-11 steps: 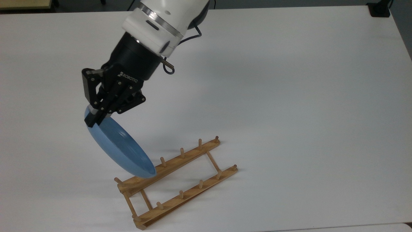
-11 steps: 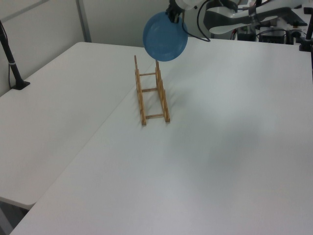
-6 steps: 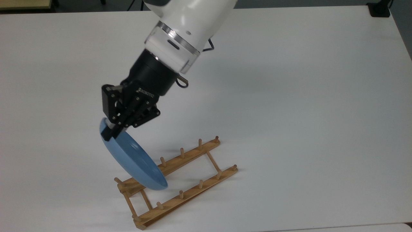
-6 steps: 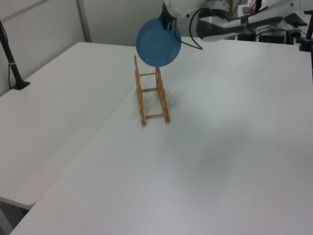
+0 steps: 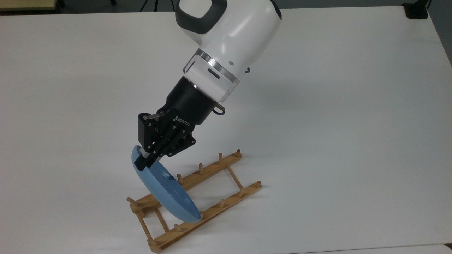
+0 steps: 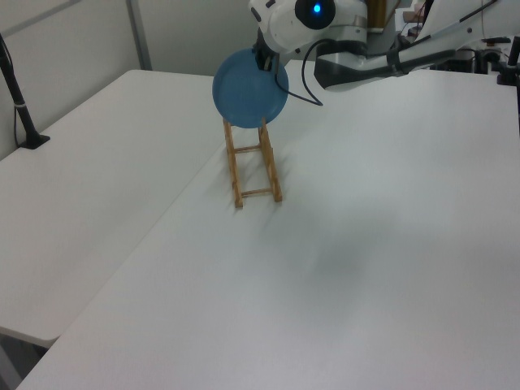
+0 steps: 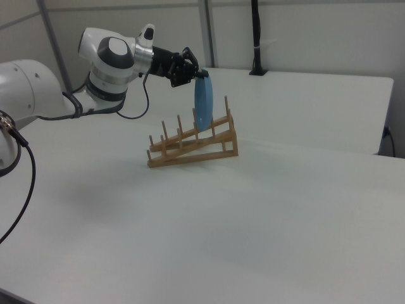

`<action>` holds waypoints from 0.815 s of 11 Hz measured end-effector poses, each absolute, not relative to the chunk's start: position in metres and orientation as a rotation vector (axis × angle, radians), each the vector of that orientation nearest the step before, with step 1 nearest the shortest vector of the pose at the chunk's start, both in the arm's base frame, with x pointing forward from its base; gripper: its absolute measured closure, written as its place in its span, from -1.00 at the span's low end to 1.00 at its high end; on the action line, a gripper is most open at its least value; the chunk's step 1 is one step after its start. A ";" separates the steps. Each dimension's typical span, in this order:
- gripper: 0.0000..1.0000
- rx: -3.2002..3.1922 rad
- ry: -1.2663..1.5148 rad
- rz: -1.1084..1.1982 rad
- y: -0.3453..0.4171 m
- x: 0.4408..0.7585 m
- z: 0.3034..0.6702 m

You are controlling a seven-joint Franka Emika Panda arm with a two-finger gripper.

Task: Place plate in plate rack
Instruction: 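Carry the upright plate over the rack and lower it between pegs, then open the gripper and lift it away from the plate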

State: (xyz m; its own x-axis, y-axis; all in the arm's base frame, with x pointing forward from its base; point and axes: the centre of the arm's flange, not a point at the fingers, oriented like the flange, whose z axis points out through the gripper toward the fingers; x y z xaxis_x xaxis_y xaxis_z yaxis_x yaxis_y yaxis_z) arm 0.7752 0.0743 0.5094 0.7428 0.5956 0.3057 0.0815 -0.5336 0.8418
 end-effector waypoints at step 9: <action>0.82 2.067 0.498 0.724 0.089 0.782 0.474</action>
